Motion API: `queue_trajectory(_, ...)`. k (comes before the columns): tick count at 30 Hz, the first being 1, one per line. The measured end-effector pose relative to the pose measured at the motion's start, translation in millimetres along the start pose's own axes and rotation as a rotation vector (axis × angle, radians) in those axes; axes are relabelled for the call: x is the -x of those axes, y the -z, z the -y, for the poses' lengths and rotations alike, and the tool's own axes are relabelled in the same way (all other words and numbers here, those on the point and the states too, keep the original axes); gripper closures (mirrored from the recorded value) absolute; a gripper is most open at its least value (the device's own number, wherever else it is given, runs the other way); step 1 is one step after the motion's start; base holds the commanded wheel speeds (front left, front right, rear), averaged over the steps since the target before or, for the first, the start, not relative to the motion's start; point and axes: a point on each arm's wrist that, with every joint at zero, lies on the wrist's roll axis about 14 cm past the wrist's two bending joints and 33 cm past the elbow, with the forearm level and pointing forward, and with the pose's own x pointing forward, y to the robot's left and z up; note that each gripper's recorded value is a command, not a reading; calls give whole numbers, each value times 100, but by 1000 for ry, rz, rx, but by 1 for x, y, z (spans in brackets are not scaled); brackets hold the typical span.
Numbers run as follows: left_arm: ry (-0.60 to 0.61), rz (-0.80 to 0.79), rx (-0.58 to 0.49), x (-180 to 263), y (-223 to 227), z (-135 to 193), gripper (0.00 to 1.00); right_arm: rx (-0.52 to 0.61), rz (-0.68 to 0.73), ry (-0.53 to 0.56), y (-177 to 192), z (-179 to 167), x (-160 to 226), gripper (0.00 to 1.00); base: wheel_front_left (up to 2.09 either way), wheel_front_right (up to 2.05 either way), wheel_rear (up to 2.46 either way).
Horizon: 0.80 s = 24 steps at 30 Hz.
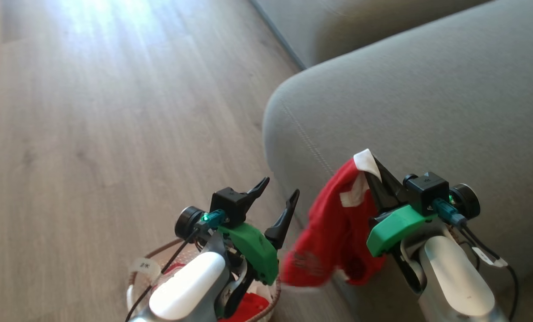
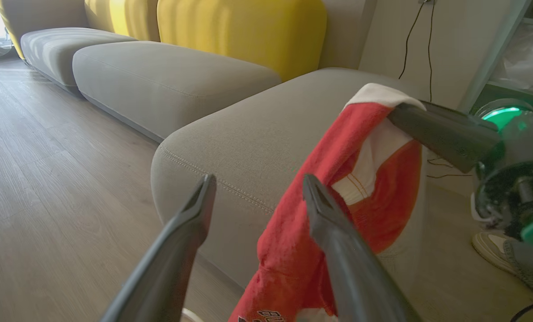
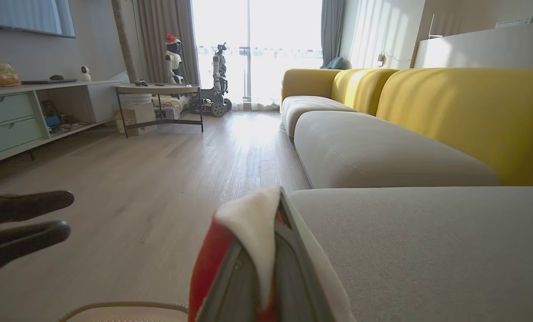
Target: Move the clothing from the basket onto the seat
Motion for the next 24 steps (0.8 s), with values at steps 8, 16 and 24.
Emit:
queue_trajectory(8, 55, -19, 28, -11, 13, 15, 0, 26, -31, 23, 8, 10, 3, 100, 0, 0, 0)
queue_trajectory(16, 19, -10, 42, -5, 17, 2, 0, 86, 35, -52, -27, 5, -43, 100, 0, 0, 0)
queue_trajectory(24, -73, 3, 69, 6, 23, -27, 0, 160, 115, -71, -83, 24, -106, 100, 0, 0, 0)
